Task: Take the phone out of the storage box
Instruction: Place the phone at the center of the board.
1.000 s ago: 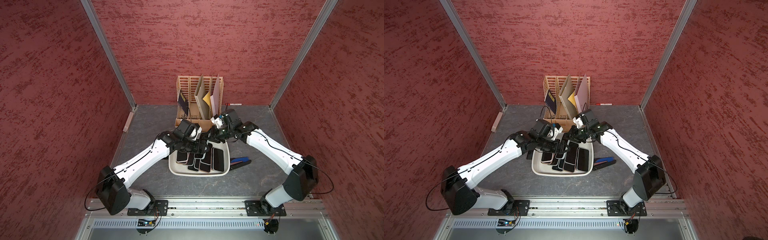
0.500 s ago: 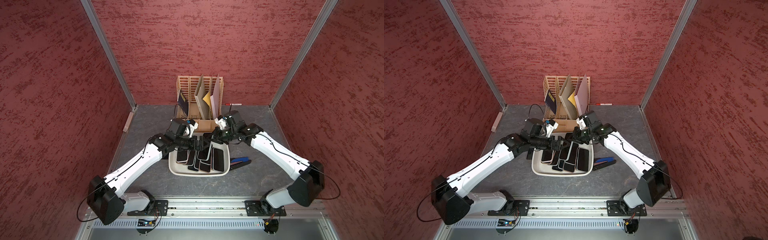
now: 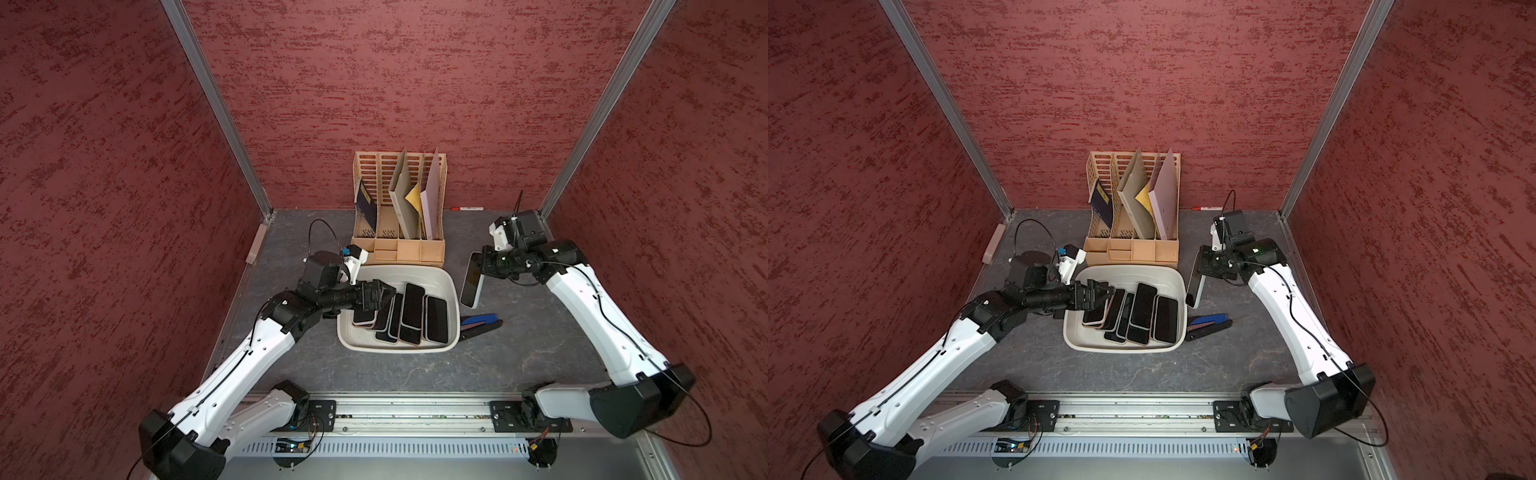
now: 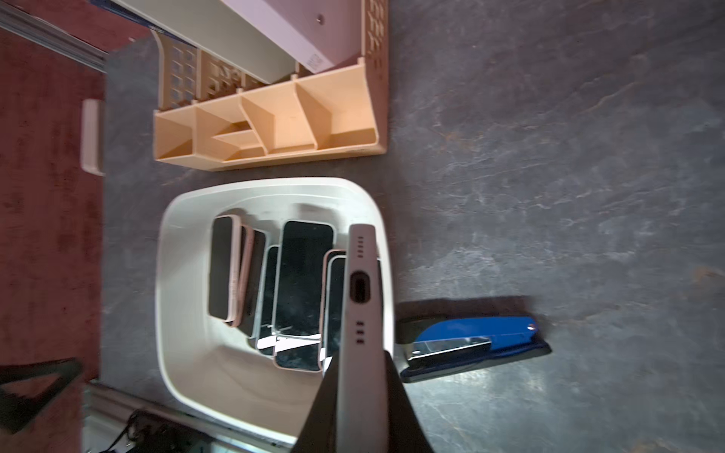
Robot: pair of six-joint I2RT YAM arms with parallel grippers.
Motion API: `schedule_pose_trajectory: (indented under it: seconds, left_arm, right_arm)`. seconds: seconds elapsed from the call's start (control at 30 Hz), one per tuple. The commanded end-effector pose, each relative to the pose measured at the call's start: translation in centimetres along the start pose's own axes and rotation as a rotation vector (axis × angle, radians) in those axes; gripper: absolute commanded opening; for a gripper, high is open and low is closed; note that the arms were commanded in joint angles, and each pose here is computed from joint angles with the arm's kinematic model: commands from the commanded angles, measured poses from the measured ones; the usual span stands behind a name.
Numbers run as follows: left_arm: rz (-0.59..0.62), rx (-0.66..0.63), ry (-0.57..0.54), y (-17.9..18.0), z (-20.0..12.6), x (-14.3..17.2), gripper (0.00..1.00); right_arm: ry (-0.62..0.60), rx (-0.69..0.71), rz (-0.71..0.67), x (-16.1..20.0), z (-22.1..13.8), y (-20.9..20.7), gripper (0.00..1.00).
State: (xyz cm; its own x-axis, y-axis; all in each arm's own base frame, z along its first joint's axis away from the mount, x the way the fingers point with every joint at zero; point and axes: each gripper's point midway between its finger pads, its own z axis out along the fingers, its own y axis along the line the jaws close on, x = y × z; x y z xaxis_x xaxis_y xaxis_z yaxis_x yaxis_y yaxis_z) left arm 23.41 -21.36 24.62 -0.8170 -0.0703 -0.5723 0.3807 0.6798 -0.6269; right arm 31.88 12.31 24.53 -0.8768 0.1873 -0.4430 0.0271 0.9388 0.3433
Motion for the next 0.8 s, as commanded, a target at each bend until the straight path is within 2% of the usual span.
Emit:
schedule_pose_trajectory:
  seconds: [0.0,0.27,0.47,0.77]
  left_arm:
    - [0.040,-0.016,-0.013,0.3,-0.6,0.2,1.00]
    - [0.078,-0.012,-0.001,0.6,-1.0,1.2,1.00]
    - [0.111,0.027,-0.013,0.0,-0.8,1.1,1.00]
    - [0.085,-0.009,-0.008,0.9,-0.1,1.0,1.00]
  right_arm:
    - [-0.017,0.115,-0.058,-1.4,1.2,-2.2,0.00]
    - [0.033,0.174,-0.079,-2.6,5.6,-4.9,0.00]
    - [0.058,0.107,-0.054,-4.1,9.3,-5.3,0.00]
    - [0.130,0.017,-0.006,-5.1,14.3,-5.3,0.00]
